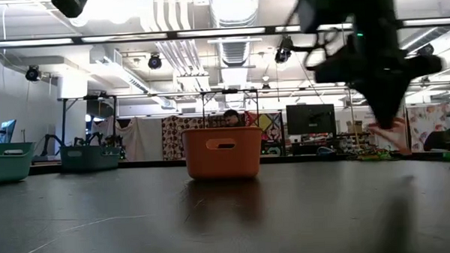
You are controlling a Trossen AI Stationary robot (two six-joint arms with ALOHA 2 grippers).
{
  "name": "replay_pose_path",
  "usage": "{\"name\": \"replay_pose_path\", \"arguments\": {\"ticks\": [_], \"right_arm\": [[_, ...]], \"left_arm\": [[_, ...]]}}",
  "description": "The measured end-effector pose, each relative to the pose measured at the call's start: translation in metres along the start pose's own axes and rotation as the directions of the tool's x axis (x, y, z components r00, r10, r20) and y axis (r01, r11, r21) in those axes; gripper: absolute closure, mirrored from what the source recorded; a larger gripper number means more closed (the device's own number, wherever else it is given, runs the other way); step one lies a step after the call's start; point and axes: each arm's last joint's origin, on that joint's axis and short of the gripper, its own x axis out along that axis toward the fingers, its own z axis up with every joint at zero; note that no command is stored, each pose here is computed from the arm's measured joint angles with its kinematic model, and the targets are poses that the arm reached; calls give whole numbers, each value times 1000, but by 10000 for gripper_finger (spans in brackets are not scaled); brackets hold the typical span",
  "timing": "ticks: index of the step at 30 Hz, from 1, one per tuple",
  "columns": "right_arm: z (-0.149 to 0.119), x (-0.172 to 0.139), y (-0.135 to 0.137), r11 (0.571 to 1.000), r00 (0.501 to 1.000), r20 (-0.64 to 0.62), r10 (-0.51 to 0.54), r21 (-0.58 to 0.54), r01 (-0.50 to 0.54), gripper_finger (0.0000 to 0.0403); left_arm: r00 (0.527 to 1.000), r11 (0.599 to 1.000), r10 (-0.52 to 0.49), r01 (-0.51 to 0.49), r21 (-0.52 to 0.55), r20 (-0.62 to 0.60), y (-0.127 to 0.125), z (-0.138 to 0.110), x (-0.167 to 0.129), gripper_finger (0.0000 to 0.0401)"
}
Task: Sort rubber bands into baskets
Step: Put the orange rubber band into the orange bin
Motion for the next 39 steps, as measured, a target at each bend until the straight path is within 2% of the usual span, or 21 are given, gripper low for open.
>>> {"name": "replay_pose_path", "arguments": {"ticks": [2, 6, 9, 11, 15, 22, 25, 33, 36, 39], "right_arm": [[5, 2, 14, 996, 1000, 4, 18, -84, -18, 394], [15, 3, 53, 967, 992, 31, 125, -229, -114, 394], [25, 4, 72, 952, 993, 29, 116, -287, -103, 394], [33, 11, 78, 946, 997, 18, 72, -318, -62, 394], [42, 34, 80, 930, 1000, -26, -12, -367, 2, 394], [47, 37, 79, 921, 999, -45, -5, -389, -13, 391], [54, 35, 74, 932, 999, -50, 7, -360, -25, 372], [65, 31, 58, 940, 998, -56, 20, -340, -38, 292], [67, 34, 55, 940, 998, -56, 8, -339, -27, 281], [68, 38, 53, 938, 998, -55, 6, -346, -24, 288]], "left_arm": [[1000, 1000, 4, -4, 2, -16, 1, -2, -4, 249], [999, 1000, 11, -11, 3, -40, 2, -6, -11, 249], [998, 1000, 15, -15, 2, -53, 3, -7, -14, 249], [998, 1000, 15, -15, 2, -56, 3, -8, -15, 248], [998, 1000, 18, -17, 4, -66, 3, -9, -16, 241], [998, 1000, -12, 13, 1, -59, 2, -9, -21, 227], [998, 1000, -12, 12, 2, -62, 3, -9, -21, 227], [997, 999, -30, 29, -15, -77, 2, -10, -19, 227], [996, 999, -34, 32, -33, -79, 2, -10, -19, 227], [996, 998, -35, 31, -45, -79, 2, -10, -19, 227]]}}
